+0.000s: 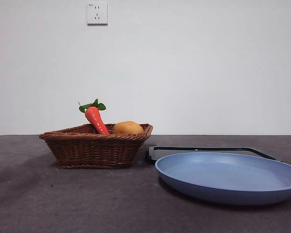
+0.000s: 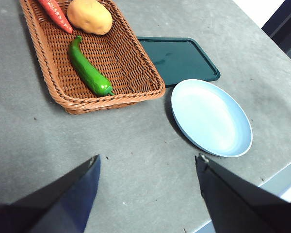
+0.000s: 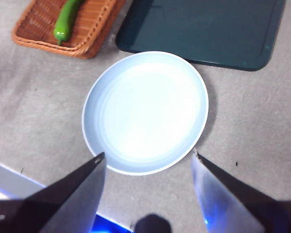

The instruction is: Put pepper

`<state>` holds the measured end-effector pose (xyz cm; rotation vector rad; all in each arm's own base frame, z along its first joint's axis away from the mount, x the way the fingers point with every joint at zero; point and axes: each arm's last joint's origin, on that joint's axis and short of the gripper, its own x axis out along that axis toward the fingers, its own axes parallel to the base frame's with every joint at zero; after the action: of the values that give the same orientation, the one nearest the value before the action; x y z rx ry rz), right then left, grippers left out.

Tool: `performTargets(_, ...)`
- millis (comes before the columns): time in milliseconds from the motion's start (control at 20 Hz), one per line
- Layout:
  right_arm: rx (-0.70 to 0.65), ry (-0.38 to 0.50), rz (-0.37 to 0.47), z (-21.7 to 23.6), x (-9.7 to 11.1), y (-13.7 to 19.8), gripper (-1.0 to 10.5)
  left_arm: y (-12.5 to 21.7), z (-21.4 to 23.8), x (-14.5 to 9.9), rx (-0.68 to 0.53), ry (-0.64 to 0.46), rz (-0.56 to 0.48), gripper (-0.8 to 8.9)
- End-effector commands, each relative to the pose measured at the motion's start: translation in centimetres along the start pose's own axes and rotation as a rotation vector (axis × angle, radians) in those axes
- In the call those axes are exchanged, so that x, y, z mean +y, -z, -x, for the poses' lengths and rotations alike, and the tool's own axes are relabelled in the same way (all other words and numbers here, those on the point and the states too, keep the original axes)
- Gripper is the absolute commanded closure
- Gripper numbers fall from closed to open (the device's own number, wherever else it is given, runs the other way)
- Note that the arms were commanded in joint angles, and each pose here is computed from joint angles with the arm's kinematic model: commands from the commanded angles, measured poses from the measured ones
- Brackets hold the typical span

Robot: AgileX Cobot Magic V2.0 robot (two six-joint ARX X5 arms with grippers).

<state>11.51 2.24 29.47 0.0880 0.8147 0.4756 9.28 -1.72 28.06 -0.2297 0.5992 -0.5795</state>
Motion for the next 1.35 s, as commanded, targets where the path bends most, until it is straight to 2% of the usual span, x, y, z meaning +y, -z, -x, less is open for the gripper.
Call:
performTargets(50,0.025,-0.003,-0.03,-1.2,-0.5,-1.2,6.4,-0.3,0.2,-0.1,-0.015,0.002,-0.005,4.68)
performTargets(400,0.187,0.004,-0.113,-8.6,-3.6,-3.4,6.4,-0.3,0.2,-0.1,-0.015,0.003,-0.006,4.68)
performTargets(650,0.297,0.002,-0.157,-13.6,-5.7,-3.3,6.5,-0.4,0.2,-0.1,-0.018,0.003,-0.008,4.68)
performTargets(950,0.358,0.021,-0.165,-17.1,-7.2,-2.6,6.6,-0.4,0.2,-0.1,-0.021,-0.001,-0.009,4.68)
performTargets(1150,0.41,0.017,-0.178,-18.6,-7.7,-1.9,7.4,-0.4,0.2,-0.1,-0.02,-0.001,-0.009,4.68)
performTargets(1350,0.434,0.01,-0.189,-19.1,-7.9,-1.5,9.2,-0.4,0.2,-0.1,-0.02,-0.003,-0.009,4.68)
